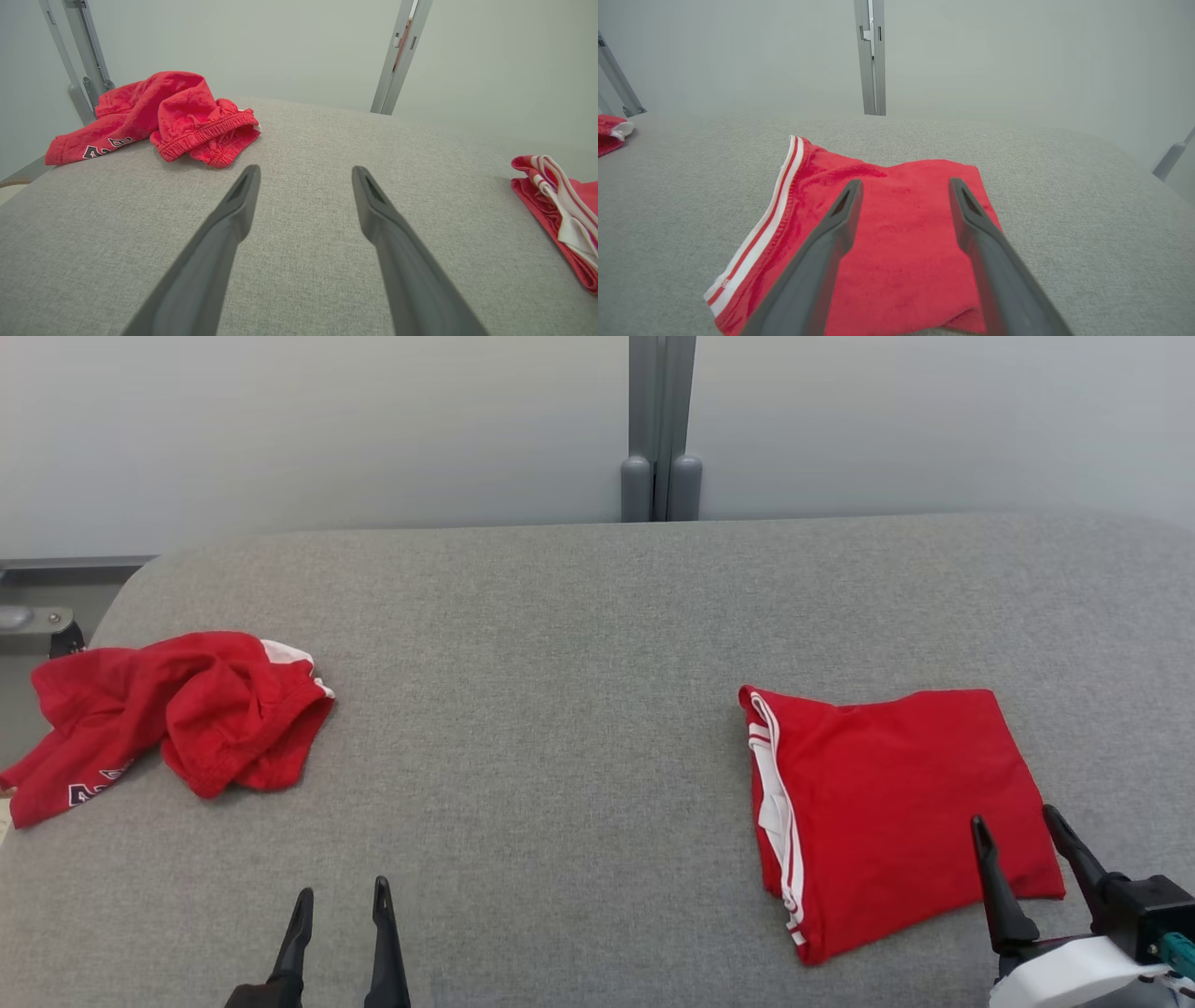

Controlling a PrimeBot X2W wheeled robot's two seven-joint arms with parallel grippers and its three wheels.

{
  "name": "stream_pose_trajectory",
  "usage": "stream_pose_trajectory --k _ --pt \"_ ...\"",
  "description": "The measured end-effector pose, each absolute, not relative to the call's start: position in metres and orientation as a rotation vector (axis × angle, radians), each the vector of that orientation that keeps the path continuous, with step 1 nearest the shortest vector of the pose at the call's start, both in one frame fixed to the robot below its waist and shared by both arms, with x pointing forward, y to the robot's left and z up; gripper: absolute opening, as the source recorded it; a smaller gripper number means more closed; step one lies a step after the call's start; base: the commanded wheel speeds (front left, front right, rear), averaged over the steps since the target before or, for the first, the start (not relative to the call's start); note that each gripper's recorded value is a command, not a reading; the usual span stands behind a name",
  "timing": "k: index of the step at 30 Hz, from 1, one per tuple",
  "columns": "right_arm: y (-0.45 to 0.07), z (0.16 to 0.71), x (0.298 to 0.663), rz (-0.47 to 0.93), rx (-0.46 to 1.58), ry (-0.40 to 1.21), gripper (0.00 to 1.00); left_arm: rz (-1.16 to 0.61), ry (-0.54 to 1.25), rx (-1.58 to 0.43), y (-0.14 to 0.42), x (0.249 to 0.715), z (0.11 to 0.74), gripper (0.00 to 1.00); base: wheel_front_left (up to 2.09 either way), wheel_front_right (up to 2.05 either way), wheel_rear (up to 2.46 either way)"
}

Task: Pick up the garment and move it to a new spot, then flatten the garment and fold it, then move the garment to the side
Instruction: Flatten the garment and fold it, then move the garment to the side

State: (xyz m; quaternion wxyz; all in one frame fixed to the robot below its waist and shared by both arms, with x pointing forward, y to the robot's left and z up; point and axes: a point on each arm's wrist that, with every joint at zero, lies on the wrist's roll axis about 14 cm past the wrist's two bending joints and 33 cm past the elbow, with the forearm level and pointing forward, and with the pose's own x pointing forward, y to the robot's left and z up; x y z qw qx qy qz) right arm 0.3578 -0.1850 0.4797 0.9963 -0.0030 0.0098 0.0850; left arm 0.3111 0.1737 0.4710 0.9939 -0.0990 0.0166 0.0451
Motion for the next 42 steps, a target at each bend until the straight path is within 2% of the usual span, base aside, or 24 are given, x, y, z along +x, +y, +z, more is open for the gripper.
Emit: stream_pose_trajectory --k 8,42 --pt "-0.199 0.491 0.338 0.131 -0.014 -0.016 1.0 0.107 0.043 -0.18 0.184 0.294 0.465 1.0 0.0 0.0 0.0" --pt "-0.219 0.497 0.331 0.041 0.007 -0.044 1.0 0.124 0.016 -0.194 0.19 0.285 0.471 1.0 0.0 0.0 0.0"
